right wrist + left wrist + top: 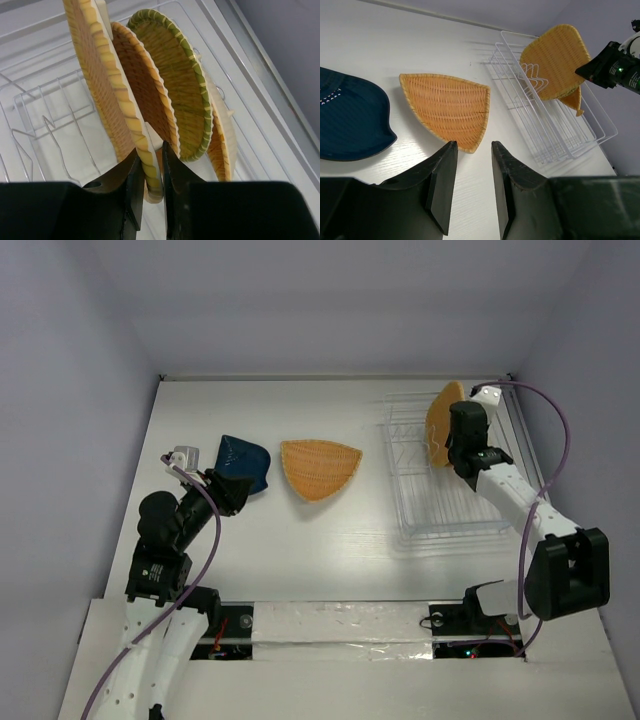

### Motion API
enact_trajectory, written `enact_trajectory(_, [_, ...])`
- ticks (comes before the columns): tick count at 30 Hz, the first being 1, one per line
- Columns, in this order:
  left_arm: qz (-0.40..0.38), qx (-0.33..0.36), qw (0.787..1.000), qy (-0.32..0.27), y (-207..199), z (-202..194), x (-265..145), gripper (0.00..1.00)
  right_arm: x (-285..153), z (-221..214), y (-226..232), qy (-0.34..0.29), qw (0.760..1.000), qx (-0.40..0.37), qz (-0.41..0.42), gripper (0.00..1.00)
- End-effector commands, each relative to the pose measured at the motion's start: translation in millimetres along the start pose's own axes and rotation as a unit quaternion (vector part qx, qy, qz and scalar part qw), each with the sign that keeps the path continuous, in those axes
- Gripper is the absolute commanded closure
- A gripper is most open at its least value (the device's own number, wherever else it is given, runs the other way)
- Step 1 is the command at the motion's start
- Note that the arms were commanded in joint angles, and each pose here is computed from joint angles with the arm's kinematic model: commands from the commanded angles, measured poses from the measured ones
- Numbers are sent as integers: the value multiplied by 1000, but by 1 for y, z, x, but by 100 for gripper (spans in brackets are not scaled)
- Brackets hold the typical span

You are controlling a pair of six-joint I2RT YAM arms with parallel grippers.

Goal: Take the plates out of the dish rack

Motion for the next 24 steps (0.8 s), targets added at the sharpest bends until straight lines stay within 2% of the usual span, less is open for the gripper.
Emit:
enact_trajectory(1, [-24,11,1000,-15,-6,5,1,70,-29,42,-8,-64,998,25,-3,100])
enact_trajectory(8, [-21,9,1000,-14,-5,4,2,69,-58,64,-15,-98,995,17,-13,100])
enact_trajectory(15, [-18,8,1000,-13,-4,4,2,70,-91,80,-26,-145,988,56,12,100])
enact_trajectory(17, [-17,8,1000,-14,-4,4,2,70,-109,86,-32,-168,982,78,46,100])
enact_trajectory(24, [-17,8,1000,-11,-3,4,3,70,-152,93,-26,-204,956,84,193,100])
Point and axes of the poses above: each gripper's point midway between its finger pads, its own x axis out along the fingers, its own y axis along the line the jaws close on, z = x × y, the point moved 9 cm from there along -x, back along the fingers, and after that the axes turned 13 degrees about -x, right-handed, at the moved point
